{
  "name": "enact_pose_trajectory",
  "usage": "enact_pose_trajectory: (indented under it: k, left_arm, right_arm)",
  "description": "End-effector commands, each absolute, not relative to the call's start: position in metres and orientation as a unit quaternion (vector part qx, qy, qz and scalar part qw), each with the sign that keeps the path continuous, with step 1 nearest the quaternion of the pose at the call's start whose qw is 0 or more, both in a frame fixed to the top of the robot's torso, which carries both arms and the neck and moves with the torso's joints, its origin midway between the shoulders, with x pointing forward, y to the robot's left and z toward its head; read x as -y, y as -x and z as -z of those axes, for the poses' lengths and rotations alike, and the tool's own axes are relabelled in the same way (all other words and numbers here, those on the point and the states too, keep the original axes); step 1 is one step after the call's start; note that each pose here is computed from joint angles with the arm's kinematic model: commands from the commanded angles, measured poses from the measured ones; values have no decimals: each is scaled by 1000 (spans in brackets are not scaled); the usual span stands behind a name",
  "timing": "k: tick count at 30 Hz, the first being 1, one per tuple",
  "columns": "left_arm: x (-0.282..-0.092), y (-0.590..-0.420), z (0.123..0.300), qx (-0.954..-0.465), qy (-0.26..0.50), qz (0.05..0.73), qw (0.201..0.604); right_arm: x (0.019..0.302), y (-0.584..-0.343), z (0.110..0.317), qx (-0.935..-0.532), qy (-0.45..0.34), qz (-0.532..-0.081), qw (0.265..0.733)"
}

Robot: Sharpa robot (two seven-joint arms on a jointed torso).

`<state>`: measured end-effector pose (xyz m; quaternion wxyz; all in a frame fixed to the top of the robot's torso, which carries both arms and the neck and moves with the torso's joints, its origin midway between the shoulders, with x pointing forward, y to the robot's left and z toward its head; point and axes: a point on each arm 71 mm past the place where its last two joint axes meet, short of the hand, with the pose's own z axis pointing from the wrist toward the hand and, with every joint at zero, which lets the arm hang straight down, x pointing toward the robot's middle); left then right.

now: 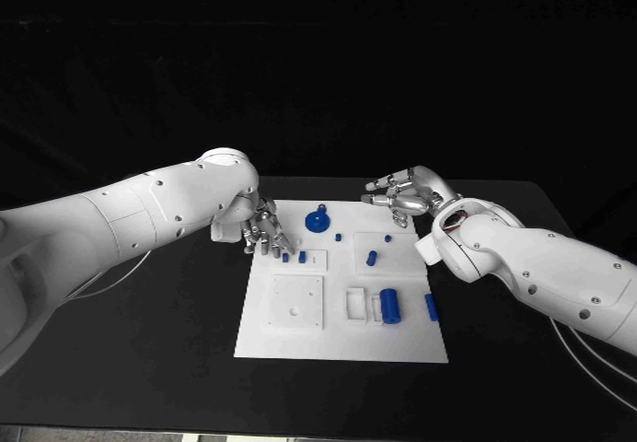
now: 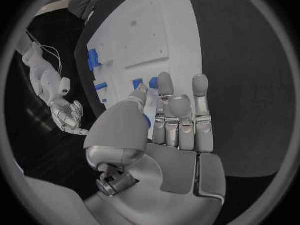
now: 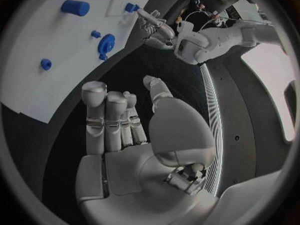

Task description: Assemble the parts on the task board

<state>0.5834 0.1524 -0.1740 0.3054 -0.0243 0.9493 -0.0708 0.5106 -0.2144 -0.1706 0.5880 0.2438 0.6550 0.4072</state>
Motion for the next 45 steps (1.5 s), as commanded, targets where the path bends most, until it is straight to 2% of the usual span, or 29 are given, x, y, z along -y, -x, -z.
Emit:
enact_pose_trajectory:
  k: [1,6,12,17,22,26,31,45]
  left_arm:
    - [-155,-586,171,-939,41,85,330]
    - [-157,-592,156,-905,85,144,391]
    - [-149,-593,128,-835,115,252,476]
    - [-134,-587,110,-775,81,326,536]
    - [-117,-580,100,-729,20,363,580]
    - [-105,-575,101,-707,-37,370,601]
    - [-89,-569,110,-696,-105,356,614]
    - [-66,-560,135,-691,-199,334,610]
  right_arm:
    - [213,-510,170,-656,-239,-411,587]
    - [216,-511,170,-654,-240,-409,590]
    - [222,-512,171,-651,-243,-405,595]
    - [226,-512,170,-645,-246,-405,600]
    - [229,-514,170,-639,-251,-407,603]
    - [230,-515,171,-634,-254,-407,606]
    - [233,-517,172,-627,-266,-410,607]
    - [240,-523,172,-600,-312,-443,588]
